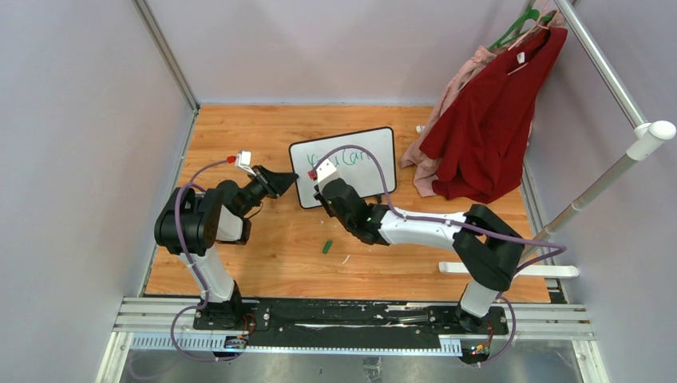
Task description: Write a sentence on the whiteboard
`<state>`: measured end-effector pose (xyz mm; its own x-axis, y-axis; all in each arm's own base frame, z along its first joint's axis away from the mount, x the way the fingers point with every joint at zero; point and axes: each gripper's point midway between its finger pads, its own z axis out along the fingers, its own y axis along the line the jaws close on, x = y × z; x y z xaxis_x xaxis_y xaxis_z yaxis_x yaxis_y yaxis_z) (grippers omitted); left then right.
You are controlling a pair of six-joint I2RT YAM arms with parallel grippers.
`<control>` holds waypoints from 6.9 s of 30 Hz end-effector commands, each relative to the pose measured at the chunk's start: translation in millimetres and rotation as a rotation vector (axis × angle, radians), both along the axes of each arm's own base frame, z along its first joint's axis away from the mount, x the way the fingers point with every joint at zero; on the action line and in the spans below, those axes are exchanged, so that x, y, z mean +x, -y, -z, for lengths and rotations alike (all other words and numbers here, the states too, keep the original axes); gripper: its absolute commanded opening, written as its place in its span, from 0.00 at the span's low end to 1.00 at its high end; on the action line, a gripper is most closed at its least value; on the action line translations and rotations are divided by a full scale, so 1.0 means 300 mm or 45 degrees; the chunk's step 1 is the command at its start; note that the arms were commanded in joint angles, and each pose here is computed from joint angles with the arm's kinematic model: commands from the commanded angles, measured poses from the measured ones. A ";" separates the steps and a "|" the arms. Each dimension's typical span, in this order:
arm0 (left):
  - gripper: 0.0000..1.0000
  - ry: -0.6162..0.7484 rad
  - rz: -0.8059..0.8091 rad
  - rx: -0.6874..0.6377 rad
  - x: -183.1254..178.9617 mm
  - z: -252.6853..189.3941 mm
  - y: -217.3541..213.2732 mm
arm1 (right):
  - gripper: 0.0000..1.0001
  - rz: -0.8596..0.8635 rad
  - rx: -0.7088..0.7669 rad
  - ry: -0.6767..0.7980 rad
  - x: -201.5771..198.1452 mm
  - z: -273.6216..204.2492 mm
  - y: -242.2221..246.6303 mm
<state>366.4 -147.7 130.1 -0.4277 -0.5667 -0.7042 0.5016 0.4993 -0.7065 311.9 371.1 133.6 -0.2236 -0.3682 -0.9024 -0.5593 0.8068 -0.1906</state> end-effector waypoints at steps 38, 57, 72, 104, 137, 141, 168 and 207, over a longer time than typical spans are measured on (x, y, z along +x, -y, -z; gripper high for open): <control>0.26 0.113 0.041 0.005 -0.020 -0.067 0.024 | 0.00 0.048 0.036 0.002 0.026 -0.009 0.041; 0.26 0.112 0.044 0.006 -0.021 -0.067 0.024 | 0.00 0.107 -0.014 -0.041 0.027 0.055 0.118; 0.25 0.111 0.046 0.007 -0.022 -0.065 0.025 | 0.00 0.126 0.010 0.007 0.067 -0.016 0.121; 0.25 0.112 0.048 0.006 -0.021 -0.066 0.028 | 0.00 0.071 0.043 0.030 0.088 -0.077 0.060; 0.25 0.115 0.049 0.005 -0.022 -0.069 0.029 | 0.00 0.029 0.038 -0.058 0.012 -0.035 0.066; 0.25 0.116 0.049 0.005 -0.024 -0.071 0.029 | 0.00 0.037 0.116 -0.008 0.005 -0.141 0.088; 0.45 0.114 0.035 0.010 -0.023 -0.065 0.025 | 0.00 0.097 0.139 0.033 0.086 -0.148 0.146; 0.43 0.114 0.037 0.011 -0.020 -0.063 0.025 | 0.00 0.157 0.011 -0.083 0.057 0.045 0.214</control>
